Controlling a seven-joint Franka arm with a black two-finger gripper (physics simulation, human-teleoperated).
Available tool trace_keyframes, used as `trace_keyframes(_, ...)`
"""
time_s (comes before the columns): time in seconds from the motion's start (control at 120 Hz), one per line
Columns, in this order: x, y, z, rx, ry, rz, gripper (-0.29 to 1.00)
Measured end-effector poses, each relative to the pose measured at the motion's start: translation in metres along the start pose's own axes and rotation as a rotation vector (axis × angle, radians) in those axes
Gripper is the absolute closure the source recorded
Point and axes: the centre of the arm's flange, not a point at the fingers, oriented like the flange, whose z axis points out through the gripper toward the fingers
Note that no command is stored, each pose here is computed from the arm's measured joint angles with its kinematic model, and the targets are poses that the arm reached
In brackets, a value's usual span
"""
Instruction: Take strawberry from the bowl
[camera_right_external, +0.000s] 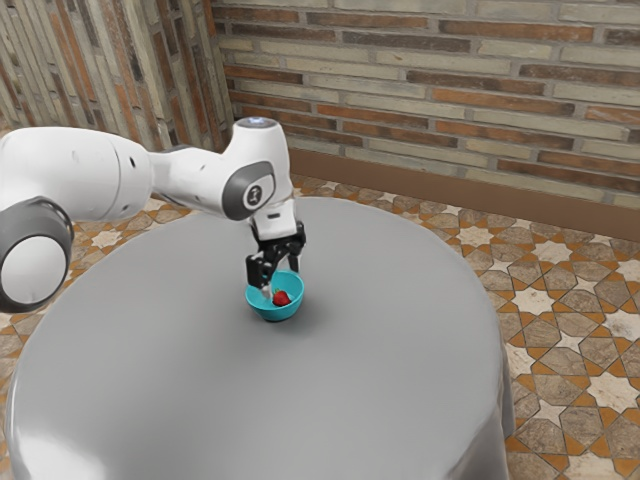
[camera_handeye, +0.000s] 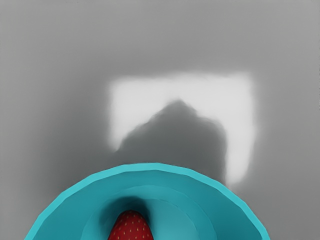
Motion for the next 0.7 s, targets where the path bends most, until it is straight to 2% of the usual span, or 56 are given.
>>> trace_keyframes(0.1, 0.004, -0.005, -0.009, 0.022, 0.0, 0.037, 0.0)
trace_keyframes(0.233, -0.001, -0.007, -0.004, 0.018, 0.002, 0.064, 0.0)
trace_keyframes(0.533, -0.018, -0.012, -0.008, 0.035, 0.045, 0.046, 0.0)
trace_keyframes(0.7, -0.027, -0.005, -0.006, 0.025, 0.089, 0.014, 0.11)
